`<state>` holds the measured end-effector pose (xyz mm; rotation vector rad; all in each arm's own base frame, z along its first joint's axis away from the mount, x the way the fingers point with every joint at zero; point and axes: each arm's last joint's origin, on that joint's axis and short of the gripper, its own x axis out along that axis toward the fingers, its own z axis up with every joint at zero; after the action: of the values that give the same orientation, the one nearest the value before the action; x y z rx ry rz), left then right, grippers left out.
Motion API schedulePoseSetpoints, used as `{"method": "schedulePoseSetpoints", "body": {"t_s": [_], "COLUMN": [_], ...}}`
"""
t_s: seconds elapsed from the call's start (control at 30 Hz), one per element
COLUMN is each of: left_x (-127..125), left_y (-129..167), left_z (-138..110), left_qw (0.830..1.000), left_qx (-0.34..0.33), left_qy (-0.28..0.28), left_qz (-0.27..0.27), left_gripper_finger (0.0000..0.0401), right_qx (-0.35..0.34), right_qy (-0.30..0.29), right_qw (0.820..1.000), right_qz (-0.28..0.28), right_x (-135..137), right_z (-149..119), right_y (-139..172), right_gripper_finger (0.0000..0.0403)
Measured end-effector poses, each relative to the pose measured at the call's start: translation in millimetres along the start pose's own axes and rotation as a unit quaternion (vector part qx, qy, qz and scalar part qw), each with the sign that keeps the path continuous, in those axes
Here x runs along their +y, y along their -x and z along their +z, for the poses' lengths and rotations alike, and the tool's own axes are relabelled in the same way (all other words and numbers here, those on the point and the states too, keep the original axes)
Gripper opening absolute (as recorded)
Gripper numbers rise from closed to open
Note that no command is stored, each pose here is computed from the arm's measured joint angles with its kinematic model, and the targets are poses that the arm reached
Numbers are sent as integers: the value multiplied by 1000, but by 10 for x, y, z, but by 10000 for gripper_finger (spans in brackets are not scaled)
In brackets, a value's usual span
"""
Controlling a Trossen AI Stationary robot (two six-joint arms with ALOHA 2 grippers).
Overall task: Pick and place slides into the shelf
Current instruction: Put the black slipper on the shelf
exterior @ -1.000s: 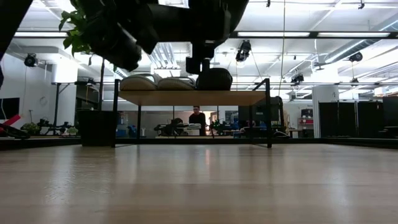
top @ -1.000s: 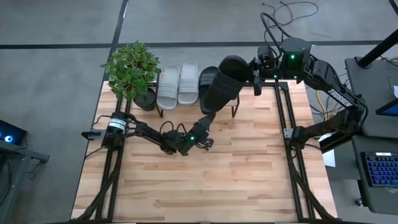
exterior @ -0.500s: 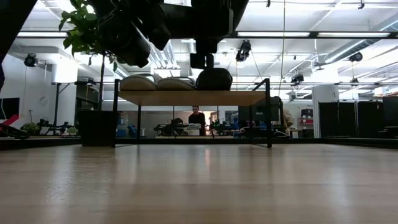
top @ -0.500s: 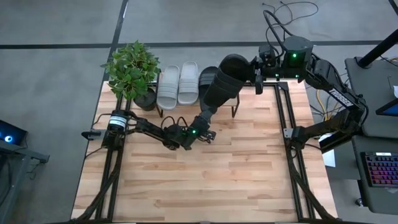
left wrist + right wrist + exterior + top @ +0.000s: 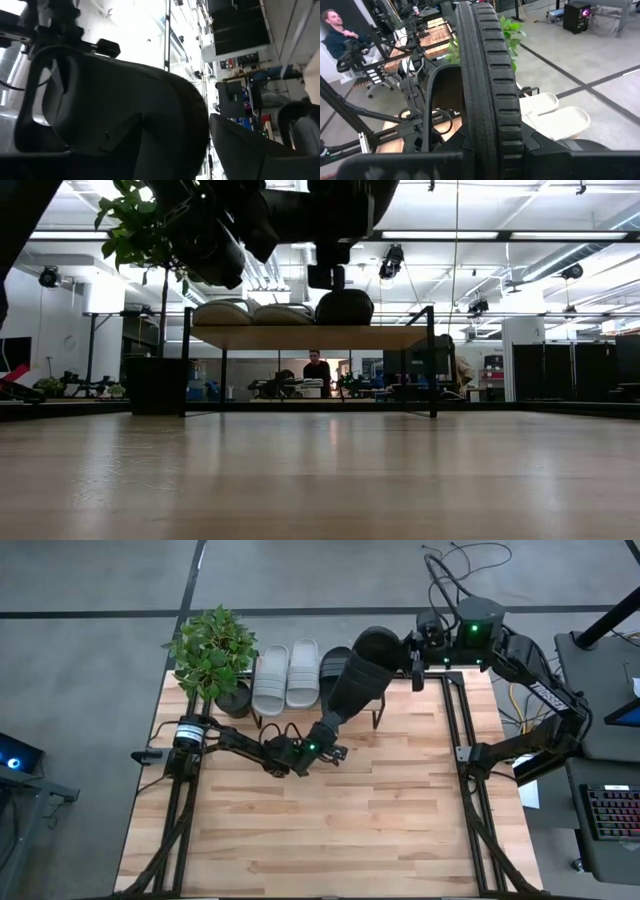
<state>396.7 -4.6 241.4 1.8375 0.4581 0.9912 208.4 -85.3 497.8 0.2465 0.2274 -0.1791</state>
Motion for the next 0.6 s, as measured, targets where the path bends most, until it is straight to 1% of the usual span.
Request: {"method": "schedulePoseSetpoints", "body": {"t_s": [0.13,0.2,0.3,0.5,0.53,0.6], "left_x": [13,27,28,34,38,41], "left_y": [-32,-51,-54,-35,-34,-35], "left_z": [1,-3,-3,-2,0,2], "left_qw": [999,998,998,997,997,996], "left_qx": [2,9,13,26,27,28], "left_qy": [53,63,65,73,78,86], "left_qz": [0,-1,-4,-12,-13,-14], "left_gripper_finger": [206,193,161,63,56,55], "right_qx": [14,14,15,15,16,19], "right_qy": [-4,-4,-4,1,1,5], "right_qw": [1000,1000,1000,1000,1000,999], "right_qz": [-4,-5,-9,-26,-26,-26], "right_x": [-15,-22,-29,-40,-40,-41], "right_z": [-28,-26,-29,-32,-33,-39], "right_y": [-37,-52,-61,-43,-43,-42], "right_gripper_finger": [45,45,45,45,45,45]}}
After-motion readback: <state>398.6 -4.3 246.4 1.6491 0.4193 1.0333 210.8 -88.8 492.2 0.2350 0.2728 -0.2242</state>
